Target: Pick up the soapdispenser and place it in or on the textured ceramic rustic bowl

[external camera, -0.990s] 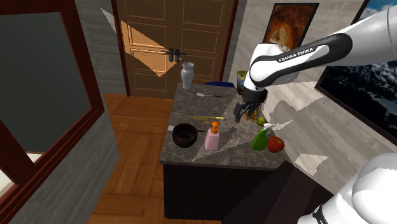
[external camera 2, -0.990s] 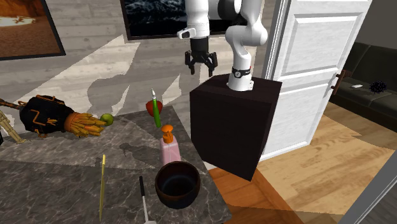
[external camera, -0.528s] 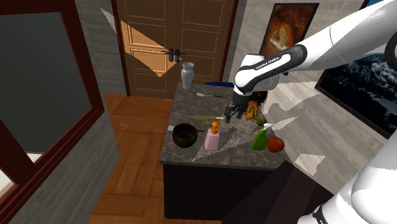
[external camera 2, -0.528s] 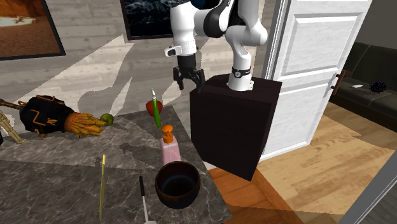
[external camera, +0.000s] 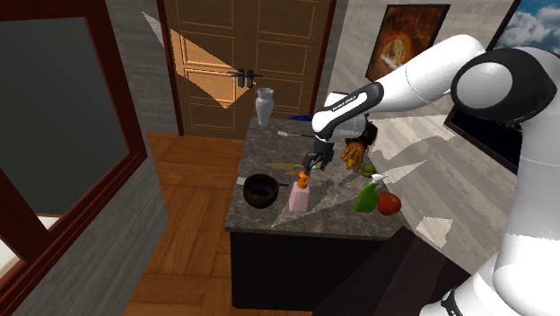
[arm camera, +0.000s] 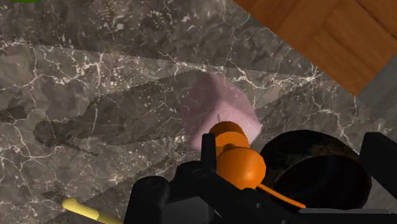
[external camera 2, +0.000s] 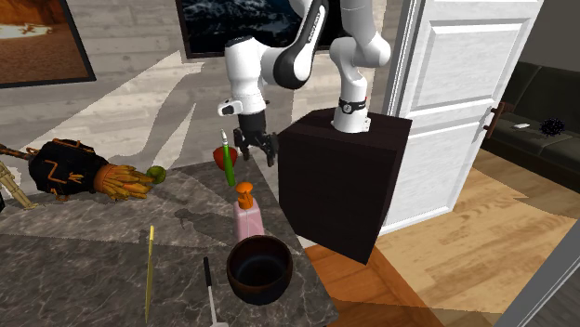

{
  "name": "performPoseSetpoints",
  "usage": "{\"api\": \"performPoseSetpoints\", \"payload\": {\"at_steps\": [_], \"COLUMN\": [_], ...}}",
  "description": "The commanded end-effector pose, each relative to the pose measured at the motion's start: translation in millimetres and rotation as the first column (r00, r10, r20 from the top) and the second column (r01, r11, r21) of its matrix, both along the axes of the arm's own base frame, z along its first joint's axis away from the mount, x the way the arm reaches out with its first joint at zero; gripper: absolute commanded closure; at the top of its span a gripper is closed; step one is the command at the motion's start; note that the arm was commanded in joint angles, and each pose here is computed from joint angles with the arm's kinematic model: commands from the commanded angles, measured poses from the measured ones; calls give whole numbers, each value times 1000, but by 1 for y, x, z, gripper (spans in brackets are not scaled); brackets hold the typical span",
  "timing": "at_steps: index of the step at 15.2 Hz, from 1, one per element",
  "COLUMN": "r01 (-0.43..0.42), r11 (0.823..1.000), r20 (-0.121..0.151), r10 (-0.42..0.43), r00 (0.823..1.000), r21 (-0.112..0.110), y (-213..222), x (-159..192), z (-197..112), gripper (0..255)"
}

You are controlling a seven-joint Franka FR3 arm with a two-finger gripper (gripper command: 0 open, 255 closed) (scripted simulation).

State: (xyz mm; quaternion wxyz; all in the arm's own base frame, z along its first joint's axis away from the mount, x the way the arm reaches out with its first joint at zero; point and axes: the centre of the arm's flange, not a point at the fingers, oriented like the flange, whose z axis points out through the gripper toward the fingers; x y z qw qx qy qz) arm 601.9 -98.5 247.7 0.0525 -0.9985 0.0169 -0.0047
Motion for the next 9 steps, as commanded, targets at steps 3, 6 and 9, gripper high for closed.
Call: {"api": "performPoseSetpoints", "payload": {"at_steps": [3,6,9], "r01": [7,9,9], "r11": [1000,1000,1000], "r20": [13,16,16], "r10": [-7,-9,-9], "r00": [1000,1000,1000], "r21": [10,13,13], "y": [-16,-19,-17], "x": [35,45,46], "z": [-35,-51,-66], "gripper": [0,0,0]}}
